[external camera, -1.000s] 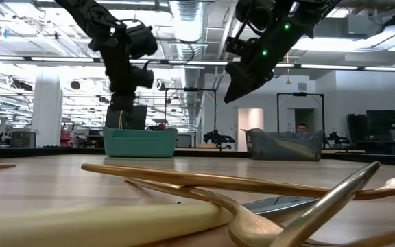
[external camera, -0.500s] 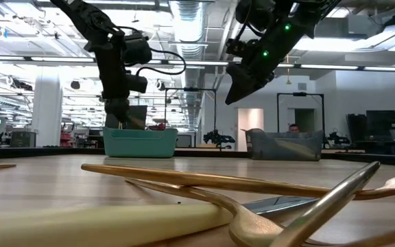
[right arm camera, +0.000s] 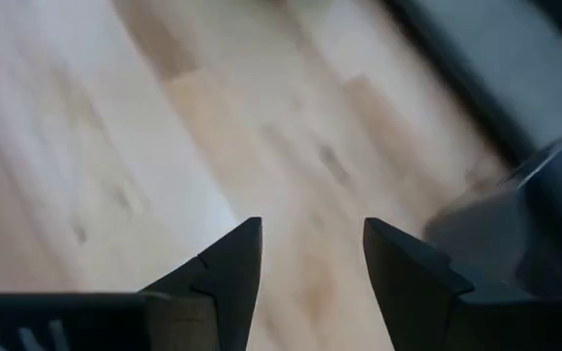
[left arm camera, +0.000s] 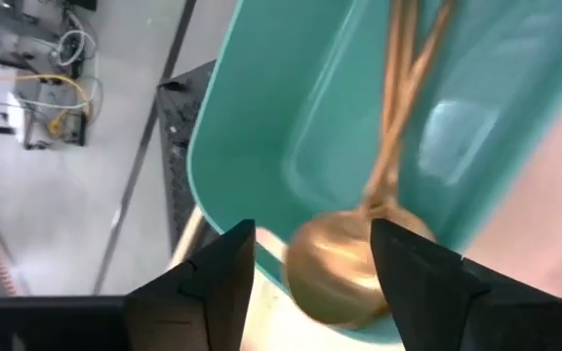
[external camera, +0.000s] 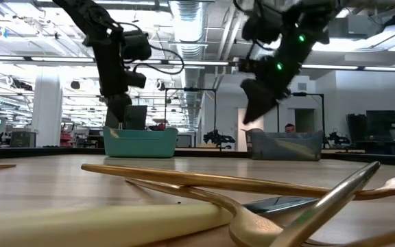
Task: Sort silverware by color (type)
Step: Put the gold spoon into the green bin
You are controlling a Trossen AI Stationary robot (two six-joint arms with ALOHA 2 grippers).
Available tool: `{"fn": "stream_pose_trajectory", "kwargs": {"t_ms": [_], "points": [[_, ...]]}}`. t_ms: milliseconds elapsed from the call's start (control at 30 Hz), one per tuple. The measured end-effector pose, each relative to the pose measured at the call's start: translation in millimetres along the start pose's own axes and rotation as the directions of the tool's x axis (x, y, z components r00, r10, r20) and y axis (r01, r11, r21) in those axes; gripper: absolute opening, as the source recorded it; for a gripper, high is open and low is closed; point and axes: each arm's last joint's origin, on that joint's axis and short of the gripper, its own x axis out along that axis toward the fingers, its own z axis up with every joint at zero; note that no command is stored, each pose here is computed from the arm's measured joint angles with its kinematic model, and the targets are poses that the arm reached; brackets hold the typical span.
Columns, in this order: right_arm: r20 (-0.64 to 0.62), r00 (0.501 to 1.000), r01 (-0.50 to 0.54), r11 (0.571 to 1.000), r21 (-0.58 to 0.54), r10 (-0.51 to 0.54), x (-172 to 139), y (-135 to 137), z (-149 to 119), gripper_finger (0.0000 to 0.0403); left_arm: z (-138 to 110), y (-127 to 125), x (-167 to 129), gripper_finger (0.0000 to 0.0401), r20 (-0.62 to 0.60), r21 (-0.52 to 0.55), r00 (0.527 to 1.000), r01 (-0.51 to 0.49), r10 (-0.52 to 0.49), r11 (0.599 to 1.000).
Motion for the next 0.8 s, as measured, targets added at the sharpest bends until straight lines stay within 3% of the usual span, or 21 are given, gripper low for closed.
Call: {"fn": "stream_pose_trajectory", "kwargs": {"t_ms": [200,333,500,800], "points": [[-0.120,0.992,-0.014,0.996,0.090,0.025,13.3,-4.7,-42.5,0.0179,-2.2,-10.7,-33.4,0.0198,0.099,-0.065,0.987,0.133,-0.127,0.989],[-0.141,0.988,-0.045,0.991,0.129,0.064,7.6,1.0,-59.5,0.0159,1.5,-29.6,-56.8,0.0198,0.235,-0.054,0.945,0.245,-0.226,0.968],[-0.079,0.987,-0.129,0.984,0.123,0.140,-18.6,17.8,-62.8,0.0141,-4.5,-72.8,-74.3,0.0199,0.360,0.021,0.867,0.361,-0.344,0.932],[0.006,0.955,-0.298,0.954,0.036,0.298,-82.6,45.4,-76.0,0.0105,-36.6,-150.3,-125.2,0.0199,0.434,0.086,0.747,0.522,-0.504,0.848]]}}
